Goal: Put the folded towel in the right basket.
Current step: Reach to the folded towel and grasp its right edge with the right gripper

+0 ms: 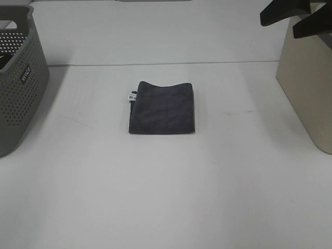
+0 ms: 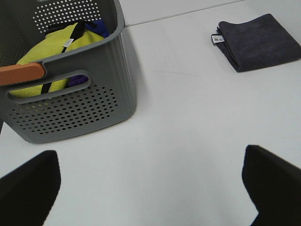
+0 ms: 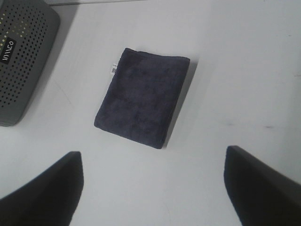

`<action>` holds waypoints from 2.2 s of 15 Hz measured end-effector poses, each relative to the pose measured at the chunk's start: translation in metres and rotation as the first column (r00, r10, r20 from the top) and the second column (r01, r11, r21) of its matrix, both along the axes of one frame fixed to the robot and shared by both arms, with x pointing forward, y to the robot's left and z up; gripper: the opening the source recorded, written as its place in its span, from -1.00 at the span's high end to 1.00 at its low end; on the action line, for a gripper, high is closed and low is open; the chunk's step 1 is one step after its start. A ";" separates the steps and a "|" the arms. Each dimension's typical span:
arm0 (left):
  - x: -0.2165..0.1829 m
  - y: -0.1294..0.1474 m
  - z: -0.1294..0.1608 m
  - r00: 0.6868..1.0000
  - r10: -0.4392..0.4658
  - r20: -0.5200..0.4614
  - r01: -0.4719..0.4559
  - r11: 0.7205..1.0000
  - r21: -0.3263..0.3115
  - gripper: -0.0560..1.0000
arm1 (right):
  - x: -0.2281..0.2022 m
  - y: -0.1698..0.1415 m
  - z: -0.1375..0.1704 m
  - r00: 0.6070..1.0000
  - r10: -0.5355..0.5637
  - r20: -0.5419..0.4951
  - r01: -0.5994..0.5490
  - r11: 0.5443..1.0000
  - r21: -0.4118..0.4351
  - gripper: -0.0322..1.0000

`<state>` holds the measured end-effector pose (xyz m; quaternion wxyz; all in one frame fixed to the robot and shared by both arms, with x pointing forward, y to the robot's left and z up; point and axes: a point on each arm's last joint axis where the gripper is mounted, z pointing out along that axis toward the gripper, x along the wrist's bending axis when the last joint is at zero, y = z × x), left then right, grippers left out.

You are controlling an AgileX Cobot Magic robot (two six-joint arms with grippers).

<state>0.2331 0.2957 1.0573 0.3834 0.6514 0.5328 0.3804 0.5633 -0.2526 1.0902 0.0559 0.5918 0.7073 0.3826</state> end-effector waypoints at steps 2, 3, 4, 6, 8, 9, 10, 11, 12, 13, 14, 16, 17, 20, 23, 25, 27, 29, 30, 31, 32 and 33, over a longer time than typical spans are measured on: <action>0.000 0.000 0.000 1.000 0.000 0.000 0.000 1.000 0.000 -0.97 | 0.019 0.023 -0.013 0.999 0.046 0.000 -0.046 0.999 -0.015 -0.52; 0.000 0.000 0.000 1.000 0.000 0.000 0.000 1.000 0.000 -0.97 | 0.026 0.036 -0.022 0.997 0.071 -0.016 -0.072 0.997 -0.018 -0.52; 0.000 0.000 0.000 1.000 0.000 0.000 0.000 1.000 0.000 -0.97 | 0.034 0.046 -0.030 0.996 0.085 -0.034 -0.086 0.996 -0.020 -0.52; 0.000 0.000 0.000 1.000 0.000 0.000 0.000 1.000 0.000 -0.97 | 0.052 0.059 -0.048 0.992 0.109 -0.066 -0.111 0.993 -0.029 -0.52; 0.000 0.000 0.000 1.000 0.000 0.000 0.000 1.000 0.000 -0.97 | 0.070 0.064 -0.072 0.987 0.096 -0.132 -0.099 0.995 -0.018 -0.52; 0.000 0.000 0.000 1.000 0.000 0.000 0.000 1.000 0.000 -0.97 | 0.077 0.065 -0.084 0.982 0.087 -0.170 -0.090 0.996 -0.009 -0.52; 0.000 0.000 0.000 1.000 0.000 0.000 0.000 1.000 0.000 -0.97 | 0.084 0.067 -0.097 0.973 0.077 -0.218 -0.079 0.997 0.001 -0.52; 0.000 0.000 0.000 1.000 0.000 0.000 0.000 1.000 0.000 -0.97 | 0.090 0.069 -0.109 0.963 0.078 -0.257 -0.079 0.997 0.008 -0.52; 0.000 0.000 0.000 1.000 0.000 0.000 0.000 1.000 0.000 -0.97 | 0.096 0.071 -0.121 0.950 0.081 -0.302 -0.079 0.997 0.016 -0.52; 0.000 0.000 0.000 1.000 0.000 0.000 0.000 1.000 0.000 -0.97 | 0.102 0.073 -0.132 0.938 0.085 -0.335 -0.082 0.996 0.023 -0.52; 0.000 0.000 0.000 1.000 0.000 0.000 0.000 1.000 0.000 -0.97 | 0.106 0.075 -0.137 0.934 0.089 -0.347 -0.084 0.996 0.030 -0.52; 0.000 0.000 0.000 1.000 0.000 0.000 0.000 1.000 0.000 -0.97 | 0.126 0.082 -0.164 0.911 0.106 -0.399 -0.081 0.994 0.077 -0.52; 0.000 0.000 0.000 1.000 0.000 0.000 0.000 1.000 0.000 -0.97 | 0.132 0.084 -0.172 0.908 0.110 -0.405 -0.085 0.993 0.080 -0.52; 0.000 0.000 0.000 1.000 0.000 0.000 0.000 1.000 0.000 -0.97 | 0.141 0.088 -0.202 0.876 0.126 -0.465 -0.085 0.990 0.109 -0.52; 0.000 0.000 0.000 1.000 0.000 0.000 0.000 1.000 0.000 -0.97 | 0.143 0.091 -0.225 0.855 0.125 -0.503 -0.069 0.989 0.128 -0.52; 0.000 0.000 0.000 1.000 0.000 0.000 0.000 1.000 0.000 -0.97 | 0.141 0.102 -0.227 0.855 0.139 -0.500 -0.086 0.988 0.129 -0.52; 0.000 0.000 0.000 1.000 0.000 0.000 0.000 1.000 0.000 -0.97 | 0.136 0.128 -0.227 0.870 0.159 -0.466 -0.118 0.986 0.115 -0.48; 0.000 0.000 0.000 1.000 0.000 0.000 0.000 1.000 0.000 -0.97 | 0.133 0.146 -0.231 0.885 0.149 -0.441 -0.123 0.989 0.087 -0.12; 0.000 0.000 0.000 1.000 0.000 0.000 0.000 1.000 0.000 -0.97 | 0.133 0.148 -0.233 0.890 0.132 -0.436 -0.111 0.991 0.073 0.19; 0.000 0.000 0.000 1.000 0.000 0.000 0.000 1.000 0.000 -0.97 | 0.133 0.148 -0.236 0.890 0.117 -0.440 -0.099 0.993 0.063 0.56; 0.000 0.000 0.000 1.000 0.000 0.000 0.000 1.000 0.000 -0.97 | 0.133 0.148 -0.237 0.889 0.106 -0.445 -0.090 0.994 0.056 0.75; 0.000 0.000 0.000 1.000 0.000 0.000 0.000 1.000 0.000 -0.97 | 0.133 0.147 -0.237 0.890 0.105 -0.444 -0.094 0.995 0.046 0.82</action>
